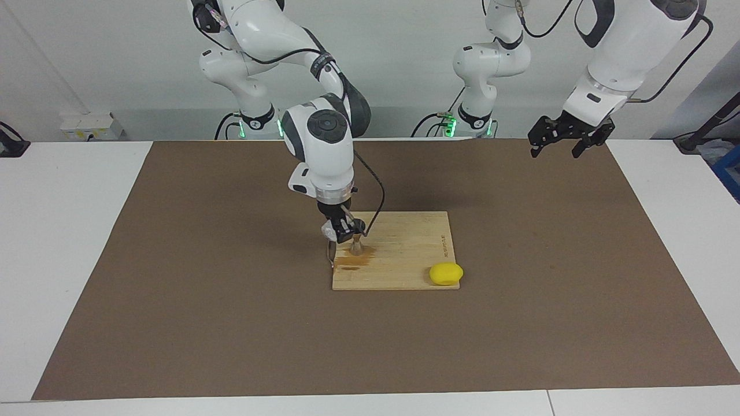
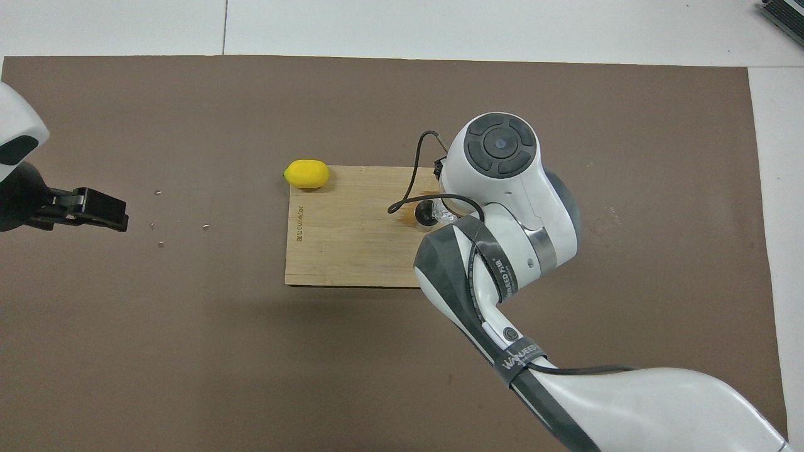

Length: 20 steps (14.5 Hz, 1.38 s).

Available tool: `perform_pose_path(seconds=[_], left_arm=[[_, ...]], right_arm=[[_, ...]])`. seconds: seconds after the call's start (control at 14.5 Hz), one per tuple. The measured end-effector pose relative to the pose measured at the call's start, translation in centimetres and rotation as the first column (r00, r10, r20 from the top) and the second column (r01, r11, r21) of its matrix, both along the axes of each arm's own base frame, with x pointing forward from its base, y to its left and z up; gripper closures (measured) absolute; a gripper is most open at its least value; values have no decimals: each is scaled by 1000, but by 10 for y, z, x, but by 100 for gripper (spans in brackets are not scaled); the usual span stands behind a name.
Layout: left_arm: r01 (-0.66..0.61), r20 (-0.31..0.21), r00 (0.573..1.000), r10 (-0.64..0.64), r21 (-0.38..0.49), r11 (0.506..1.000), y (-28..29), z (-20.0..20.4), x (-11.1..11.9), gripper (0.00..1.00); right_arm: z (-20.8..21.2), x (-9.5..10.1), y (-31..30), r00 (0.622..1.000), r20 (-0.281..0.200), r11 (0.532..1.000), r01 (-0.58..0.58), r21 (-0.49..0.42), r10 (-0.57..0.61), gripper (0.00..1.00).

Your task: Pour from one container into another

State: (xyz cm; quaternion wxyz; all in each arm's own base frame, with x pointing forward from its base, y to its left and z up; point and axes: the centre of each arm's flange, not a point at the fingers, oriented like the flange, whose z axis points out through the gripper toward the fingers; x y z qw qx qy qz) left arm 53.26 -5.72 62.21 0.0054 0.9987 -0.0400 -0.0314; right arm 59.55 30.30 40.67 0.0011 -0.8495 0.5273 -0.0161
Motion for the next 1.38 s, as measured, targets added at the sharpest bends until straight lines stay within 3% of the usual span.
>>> perform_pose_path(seconds=[0.83,1.38], left_arm=[[-21,-7,1000,21,-5,1000,-1,5,-4,0],[-20,-7,1000,20,-7,1000,-1,6,-4,0]], right_arm=[[14,6,-5,999,-13,998,38,44,-37,50],[14,12,-17,993,-57,987,106,118,-100,50]])
